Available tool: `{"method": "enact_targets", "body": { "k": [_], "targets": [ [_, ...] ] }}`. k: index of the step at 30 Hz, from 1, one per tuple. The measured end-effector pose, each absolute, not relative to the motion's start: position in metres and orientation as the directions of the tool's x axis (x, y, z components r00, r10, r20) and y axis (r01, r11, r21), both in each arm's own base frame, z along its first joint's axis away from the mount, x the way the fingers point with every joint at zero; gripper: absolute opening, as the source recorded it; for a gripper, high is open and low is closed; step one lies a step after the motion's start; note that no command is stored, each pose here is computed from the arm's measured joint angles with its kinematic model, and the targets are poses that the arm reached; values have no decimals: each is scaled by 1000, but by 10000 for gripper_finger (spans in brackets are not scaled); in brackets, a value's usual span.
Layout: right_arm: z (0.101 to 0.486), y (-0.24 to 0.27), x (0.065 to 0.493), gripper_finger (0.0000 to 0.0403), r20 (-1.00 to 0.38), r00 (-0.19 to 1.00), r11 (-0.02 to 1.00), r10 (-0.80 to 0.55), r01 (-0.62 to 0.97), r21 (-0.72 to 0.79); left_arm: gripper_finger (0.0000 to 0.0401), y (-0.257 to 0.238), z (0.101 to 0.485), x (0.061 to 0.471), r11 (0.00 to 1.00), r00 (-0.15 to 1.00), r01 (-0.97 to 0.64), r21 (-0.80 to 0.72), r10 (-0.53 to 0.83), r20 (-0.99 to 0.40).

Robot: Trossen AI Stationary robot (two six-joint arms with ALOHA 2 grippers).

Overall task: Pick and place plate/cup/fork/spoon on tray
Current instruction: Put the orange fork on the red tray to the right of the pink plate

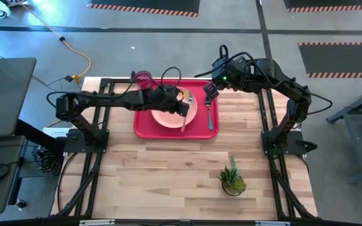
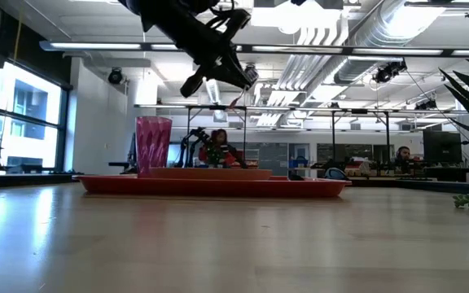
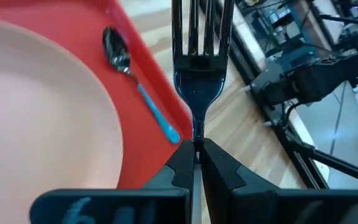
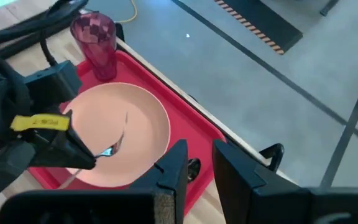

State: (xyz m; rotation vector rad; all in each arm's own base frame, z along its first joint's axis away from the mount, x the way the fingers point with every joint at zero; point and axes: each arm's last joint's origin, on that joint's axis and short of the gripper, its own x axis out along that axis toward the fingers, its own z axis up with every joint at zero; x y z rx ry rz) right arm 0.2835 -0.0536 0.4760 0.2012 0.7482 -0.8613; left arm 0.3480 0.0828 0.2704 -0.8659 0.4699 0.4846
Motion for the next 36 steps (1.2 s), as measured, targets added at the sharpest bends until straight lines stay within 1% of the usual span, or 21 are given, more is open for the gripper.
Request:
{"method": "enact_targets", "body": {
  "k": [8,17,20,26,31,33,36],
  "targets": [
    [476,-54,283,67,-669,418,606,-615,793,-62,6,100,302,352,647,841,-514,-564,250,-480],
    [476,-53,284,67,-670,420,564,-613,826,2,6,118,327,350,705,867,-473,-529,265,-422],
    [475,-51,284,67,-688,440,569,-577,821,48,6,120,330,349,726,873,-459,-512,259,-414],
    [475,-34,286,67,-696,465,598,-547,799,64,6,119,325,347,752,850,-472,-461,250,-464],
    [463,-19,289,67,-710,425,570,-562,821,40,6,119,322,346,765,835,-480,-430,248,-491],
    [455,-13,293,67,-726,406,569,-555,822,24,6,119,322,346,765,834,-481,-428,248,-493],
    [436,-7,298,67,-756,357,537,-548,844,9,6,120,319,348,770,831,-481,-420,247,-499]
  ]
}}
